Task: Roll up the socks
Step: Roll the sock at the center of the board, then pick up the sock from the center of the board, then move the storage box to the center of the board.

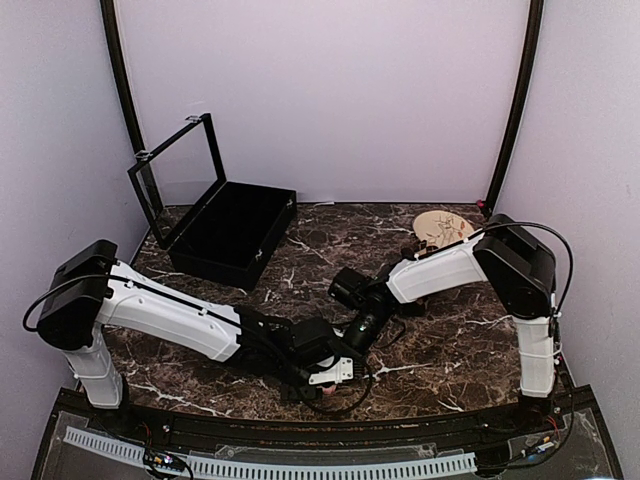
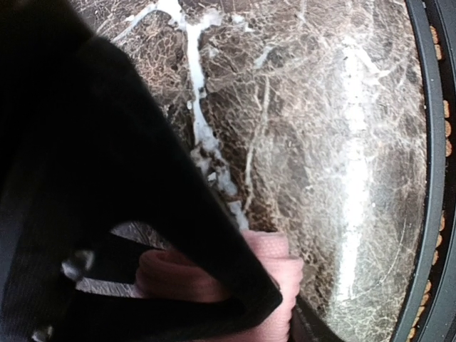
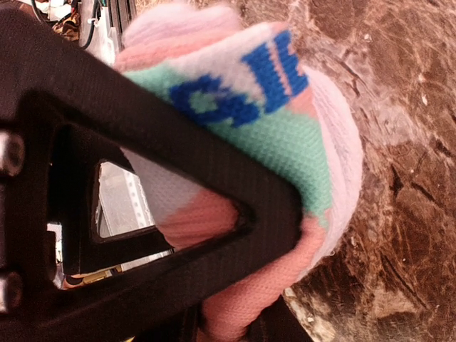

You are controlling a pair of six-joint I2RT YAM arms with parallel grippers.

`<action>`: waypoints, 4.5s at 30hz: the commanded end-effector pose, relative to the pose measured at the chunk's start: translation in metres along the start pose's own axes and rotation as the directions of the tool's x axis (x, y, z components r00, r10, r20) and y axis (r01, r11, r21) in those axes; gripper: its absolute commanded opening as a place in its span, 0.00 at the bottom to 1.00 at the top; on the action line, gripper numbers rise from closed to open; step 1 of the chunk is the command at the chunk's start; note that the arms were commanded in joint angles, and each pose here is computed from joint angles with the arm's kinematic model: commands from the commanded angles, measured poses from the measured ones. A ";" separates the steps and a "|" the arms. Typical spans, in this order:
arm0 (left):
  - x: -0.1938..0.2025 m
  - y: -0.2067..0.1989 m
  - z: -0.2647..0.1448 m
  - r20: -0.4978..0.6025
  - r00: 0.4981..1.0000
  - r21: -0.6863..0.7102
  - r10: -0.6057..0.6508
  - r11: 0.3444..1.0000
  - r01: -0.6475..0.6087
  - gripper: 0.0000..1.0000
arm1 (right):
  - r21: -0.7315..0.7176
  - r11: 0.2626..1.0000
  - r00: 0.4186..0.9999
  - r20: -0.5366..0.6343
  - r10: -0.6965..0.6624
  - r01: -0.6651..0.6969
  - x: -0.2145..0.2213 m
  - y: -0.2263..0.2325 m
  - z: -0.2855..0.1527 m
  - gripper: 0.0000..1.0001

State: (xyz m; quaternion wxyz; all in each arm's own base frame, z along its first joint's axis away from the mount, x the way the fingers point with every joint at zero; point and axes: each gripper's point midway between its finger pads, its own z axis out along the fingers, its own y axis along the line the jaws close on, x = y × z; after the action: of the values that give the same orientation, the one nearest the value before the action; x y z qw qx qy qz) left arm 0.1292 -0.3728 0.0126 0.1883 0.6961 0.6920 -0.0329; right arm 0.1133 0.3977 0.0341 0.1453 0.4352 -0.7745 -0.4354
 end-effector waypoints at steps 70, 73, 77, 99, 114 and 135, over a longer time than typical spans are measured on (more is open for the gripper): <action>0.056 0.024 0.003 -0.161 0.840 0.193 -0.518 0.818 0.541 0.00 | 0.160 0.983 0.965 0.257 0.052 -0.096 0.024 -0.021 -0.050 0.32; 0.049 0.037 -0.008 -0.118 0.833 0.168 -0.541 0.816 0.554 0.00 | 0.161 0.983 0.964 0.263 0.047 -0.092 0.022 -0.021 -0.051 0.32; 0.037 0.066 -0.030 -0.025 0.807 0.123 -0.590 0.799 0.589 0.00 | 0.170 0.982 0.962 0.269 0.036 -0.085 0.019 -0.020 -0.053 0.32; 0.064 0.293 -0.170 0.606 0.500 -0.211 -0.619 0.480 0.851 0.00 | 0.212 0.977 0.943 0.328 -0.056 -0.016 -0.020 -0.013 -0.068 0.31; 0.119 0.362 -0.161 0.802 0.345 -0.208 -0.488 0.314 0.926 0.00 | 0.203 0.979 0.935 0.344 -0.089 0.018 -0.043 -0.009 -0.071 0.31; 0.139 0.367 -0.115 0.857 0.263 -0.144 -0.443 0.285 0.948 0.00 | 0.271 0.962 0.891 0.426 -0.157 0.041 -0.097 -0.007 -0.101 0.31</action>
State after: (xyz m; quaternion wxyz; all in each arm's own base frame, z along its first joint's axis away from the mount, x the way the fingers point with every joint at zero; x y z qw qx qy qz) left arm 0.4665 -0.1998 0.1465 0.5863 0.0977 0.7951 -0.1203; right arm 0.2106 0.4088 0.0879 -0.0790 0.3814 -0.8171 -0.4251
